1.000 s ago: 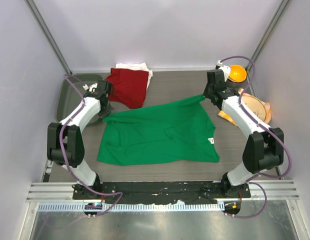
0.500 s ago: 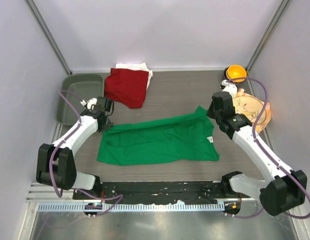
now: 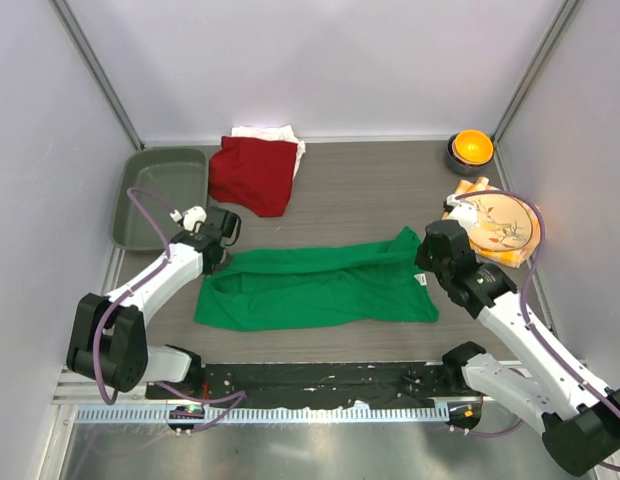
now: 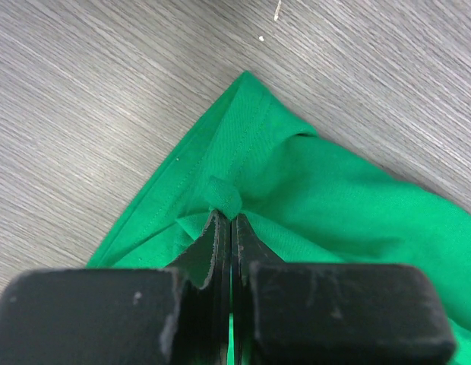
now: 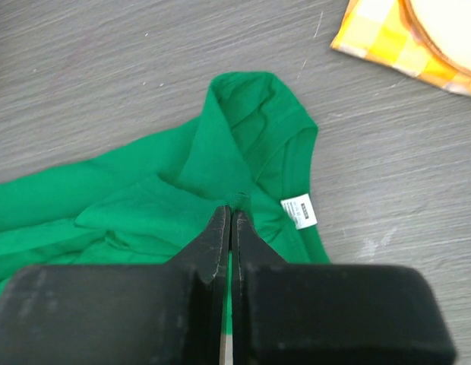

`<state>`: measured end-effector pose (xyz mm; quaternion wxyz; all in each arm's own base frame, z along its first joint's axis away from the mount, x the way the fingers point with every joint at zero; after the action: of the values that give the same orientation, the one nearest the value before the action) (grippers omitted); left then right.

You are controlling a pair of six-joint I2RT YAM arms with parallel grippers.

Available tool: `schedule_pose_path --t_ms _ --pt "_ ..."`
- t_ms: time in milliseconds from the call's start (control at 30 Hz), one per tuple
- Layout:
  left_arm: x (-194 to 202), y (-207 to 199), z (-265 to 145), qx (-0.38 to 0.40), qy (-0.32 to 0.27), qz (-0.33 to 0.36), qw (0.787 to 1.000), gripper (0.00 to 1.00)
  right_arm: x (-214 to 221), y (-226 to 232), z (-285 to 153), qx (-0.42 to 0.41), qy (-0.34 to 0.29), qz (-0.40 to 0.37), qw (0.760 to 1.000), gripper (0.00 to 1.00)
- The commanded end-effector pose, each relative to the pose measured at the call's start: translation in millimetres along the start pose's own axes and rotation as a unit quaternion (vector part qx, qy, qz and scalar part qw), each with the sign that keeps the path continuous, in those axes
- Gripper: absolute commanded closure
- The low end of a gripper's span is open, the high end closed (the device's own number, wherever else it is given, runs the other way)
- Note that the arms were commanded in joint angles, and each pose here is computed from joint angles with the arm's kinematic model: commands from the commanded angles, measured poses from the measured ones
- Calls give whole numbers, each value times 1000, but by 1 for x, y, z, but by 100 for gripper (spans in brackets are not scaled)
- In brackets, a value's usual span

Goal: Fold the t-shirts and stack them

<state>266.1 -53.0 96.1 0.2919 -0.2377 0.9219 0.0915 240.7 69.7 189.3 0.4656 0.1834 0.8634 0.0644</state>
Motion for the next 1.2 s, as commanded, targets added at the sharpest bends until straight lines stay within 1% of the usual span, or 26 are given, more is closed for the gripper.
schedule_pose_path --t_ms 0,133,267,333,400,433,467,500,533,567,600,633,667,733,800,933,967,1067,1100,1167 --pt "-8 -1 -3 0 -28 -23 999 100 10 2 -15 -10 1 40 999 99" --pt "-4 -3 -2 -1 -28 -22 999 100 27 4 -24 -19 18 53 998 99" --pt "-3 -5 -5 2 -35 -21 999 100 55 0 -30 -10 72 38 997 99" --pt "-1 -5 -7 5 -37 -25 999 93 73 3 -35 -18 108 25 994 99" --pt "1 -5 -9 12 -37 -28 999 77 84 0 -40 -10 126 28 992 87" --pt "5 -4 -9 13 -36 -28 999 59 87 4 -45 -20 128 26 991 61" --pt "4 -4 -12 20 -40 -33 998 23 84 5 -47 -22 124 30 992 44" --pt "4 -4 -13 22 -41 -38 998 8 79 8 -49 -25 117 31 992 33" --pt "4 -5 -15 26 -43 -38 998 0 74 8 -49 -21 106 26 994 17" --pt "3 -5 -16 27 -45 -38 998 0 61 15 -51 -28 89 31 995 11" --pt "1 -5 -18 29 -47 -37 998 0 55 16 -50 -24 77 18 997 6" --pt "-3 -6 -22 32 -52 -37 997 0 48 17 -46 -9 60 9 998 4" --pt "-5 -6 -24 33 -55 -38 997 0 38 26 -44 -18 45 9 999 4" --pt "-11 -7 -29 37 -61 -38 997 0 34 31 -36 -15 29 -18 999 3" --pt "-15 -7 -34 39 -64 -36 997 0 37 41 -20 -15 21 -46 999 2" --pt "-25 -7 -45 48 -79 -39 995 0 54 56 13 -15 24 -71 997 1" --pt "-27 -6 -47 48 -82 -40 995 0 59 61 26 -13 28 -70 997 2" --pt "-31 -8 -55 64 -86 -42 993 0 69 73 46 -33 38 -70 996 12" --pt "-32 -8 -57 68 -87 -43 993 0 78 72 57 -27 58 -74 995 19" --pt "-35 -7 -62 74 -91 -44 992 0 80 77 67 -26 65 -78 995 28"
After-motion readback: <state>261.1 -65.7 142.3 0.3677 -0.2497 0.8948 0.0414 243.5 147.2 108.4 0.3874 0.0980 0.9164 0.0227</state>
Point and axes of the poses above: each gripper's point midway between its finger pads, its own z axis out along the fingers, its own y axis along the line the jaws close on, x = y × z, the point moved 3 cm from there along -z, back along the fingers, and after that the axes turned 6 degrees about z, right-handed, at the moved point
